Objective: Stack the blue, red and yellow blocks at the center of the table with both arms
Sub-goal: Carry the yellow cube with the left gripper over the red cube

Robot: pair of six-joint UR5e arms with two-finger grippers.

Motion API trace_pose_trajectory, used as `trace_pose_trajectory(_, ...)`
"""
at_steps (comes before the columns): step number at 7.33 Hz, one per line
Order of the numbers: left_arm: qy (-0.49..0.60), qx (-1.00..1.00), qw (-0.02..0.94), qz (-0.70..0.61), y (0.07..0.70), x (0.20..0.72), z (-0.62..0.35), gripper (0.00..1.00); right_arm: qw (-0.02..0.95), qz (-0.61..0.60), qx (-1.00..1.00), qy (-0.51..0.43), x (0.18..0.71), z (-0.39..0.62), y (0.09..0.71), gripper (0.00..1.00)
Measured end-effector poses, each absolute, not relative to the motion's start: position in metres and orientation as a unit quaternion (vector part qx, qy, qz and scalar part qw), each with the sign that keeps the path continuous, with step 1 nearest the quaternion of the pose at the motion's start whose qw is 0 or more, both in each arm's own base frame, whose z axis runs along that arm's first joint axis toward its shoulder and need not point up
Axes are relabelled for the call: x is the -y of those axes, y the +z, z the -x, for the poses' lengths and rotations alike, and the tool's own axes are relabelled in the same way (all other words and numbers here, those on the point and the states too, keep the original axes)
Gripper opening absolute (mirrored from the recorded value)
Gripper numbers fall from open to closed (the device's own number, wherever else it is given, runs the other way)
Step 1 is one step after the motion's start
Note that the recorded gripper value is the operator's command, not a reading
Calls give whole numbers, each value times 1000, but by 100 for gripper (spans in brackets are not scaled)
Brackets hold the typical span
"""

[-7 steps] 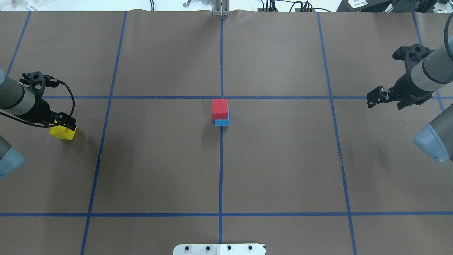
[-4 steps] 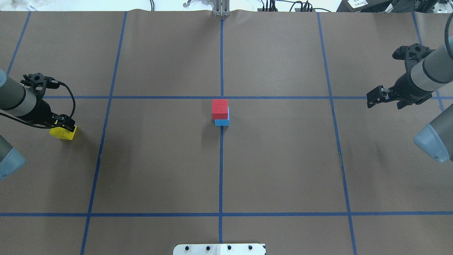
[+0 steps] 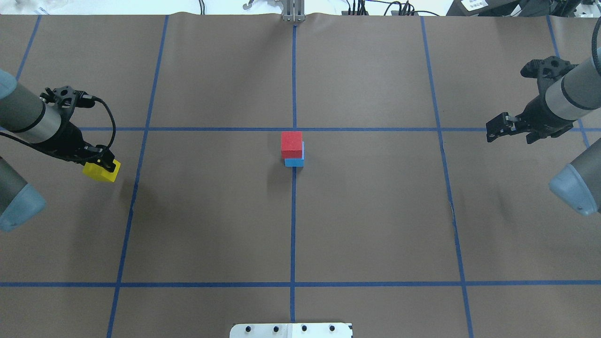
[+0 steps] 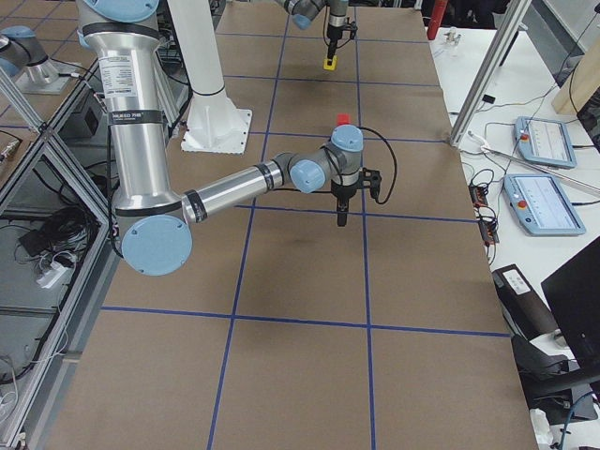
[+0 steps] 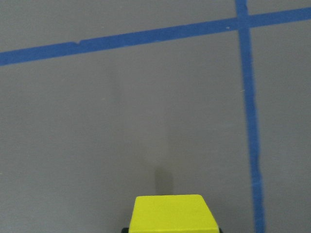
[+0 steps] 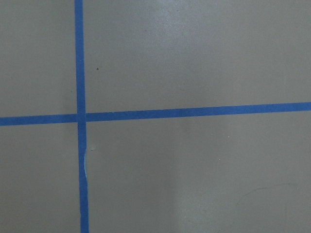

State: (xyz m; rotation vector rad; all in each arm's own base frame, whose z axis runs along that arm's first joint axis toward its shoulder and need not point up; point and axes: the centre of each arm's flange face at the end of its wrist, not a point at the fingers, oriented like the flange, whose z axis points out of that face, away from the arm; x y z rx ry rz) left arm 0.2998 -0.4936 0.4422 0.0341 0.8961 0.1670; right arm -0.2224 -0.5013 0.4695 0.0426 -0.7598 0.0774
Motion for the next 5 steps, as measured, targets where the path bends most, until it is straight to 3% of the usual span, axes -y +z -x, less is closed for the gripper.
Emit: trace_pose_trajectory(5, 16, -401, 916, -6, 131, 510, -456, 0, 927, -28, 372, 38, 501, 213, 480, 100)
